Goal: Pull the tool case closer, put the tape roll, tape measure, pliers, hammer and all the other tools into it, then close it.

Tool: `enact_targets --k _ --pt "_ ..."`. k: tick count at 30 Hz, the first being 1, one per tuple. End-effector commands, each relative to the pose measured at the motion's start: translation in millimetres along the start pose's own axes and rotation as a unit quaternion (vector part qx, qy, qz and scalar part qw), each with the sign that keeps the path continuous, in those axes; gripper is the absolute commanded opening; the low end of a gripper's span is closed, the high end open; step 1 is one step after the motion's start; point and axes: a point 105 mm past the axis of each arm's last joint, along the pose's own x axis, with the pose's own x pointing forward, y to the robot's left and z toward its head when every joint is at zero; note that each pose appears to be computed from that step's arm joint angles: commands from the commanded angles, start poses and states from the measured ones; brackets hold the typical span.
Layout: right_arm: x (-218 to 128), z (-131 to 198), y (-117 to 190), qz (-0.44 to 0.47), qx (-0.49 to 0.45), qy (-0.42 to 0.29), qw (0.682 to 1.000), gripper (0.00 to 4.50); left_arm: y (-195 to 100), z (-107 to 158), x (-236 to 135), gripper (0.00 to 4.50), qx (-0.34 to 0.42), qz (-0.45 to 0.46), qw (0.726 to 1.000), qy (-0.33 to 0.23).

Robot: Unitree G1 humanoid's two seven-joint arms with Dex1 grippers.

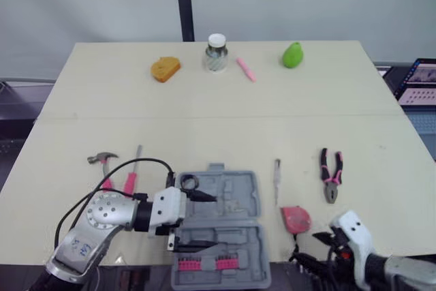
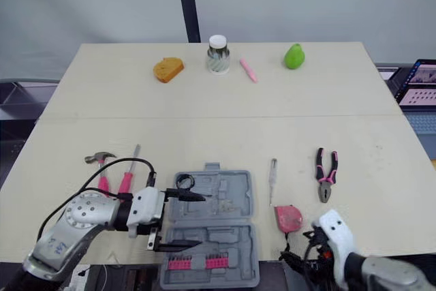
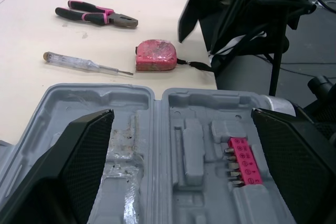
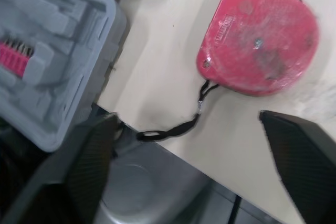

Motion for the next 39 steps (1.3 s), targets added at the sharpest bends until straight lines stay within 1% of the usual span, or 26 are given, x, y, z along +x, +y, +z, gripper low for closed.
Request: enact_targets --k 1,6,10,15,20,22,25,34,39 --pt "-12.2 24.6 -11.3 0.078 -0.108 -0.025 0.991 4.47 -2.8 7.9 -1.5 4.5 0.022 0.014 1.0 -0.016" --pt "-16.9 48.0 -19.3 0.188 -0.263 -0.047 0.945 4.47 -11.1 2.0 -0.4 4.5 0.035 0.013 0.999 -0.023" --pt "-11.4 60.5 -27.4 0.22 -0.341 -0.05 0.913 4.47 -11.1 2.4 0.9 4.5 0.051 0.024 0.998 -0.037" --pt "0.1 66.4 -33.8 0.23 -0.388 -0.053 0.891 4.47 -10.0 1.9 0.4 4.5 0.057 0.033 0.997 -0.045" --pt "10.8 59.2 -31.9 0.248 -0.42 -0.036 0.872 4.47 -9.0 2.6 -2.9 4.5 0.071 0.031 0.996 -0.045" --pt "14.5 56.0 -34.4 0.244 -0.429 -0.026 0.869 4.47 -8.5 3.0 -3.2 4.5 0.077 0.03 0.995 -0.046" --pt "17.1 57.5 -37.6 0.232 -0.43 -0.031 0.872 4.47 -8.6 3.9 -2.1 4.5 0.083 0.03 0.995 -0.052" --pt "27.8 39.7 -44.2 0.229 -0.44 0.003 0.868 4.47 -9.4 2.7 4.2 4.5 0.09 0.026 0.994 -0.06" --pt "36.1 36.9 -51.4 0.219 -0.446 0.011 0.868 4.47 -9.3 3.7 7.7 4.5 0.096 0.027 0.993 -0.061"
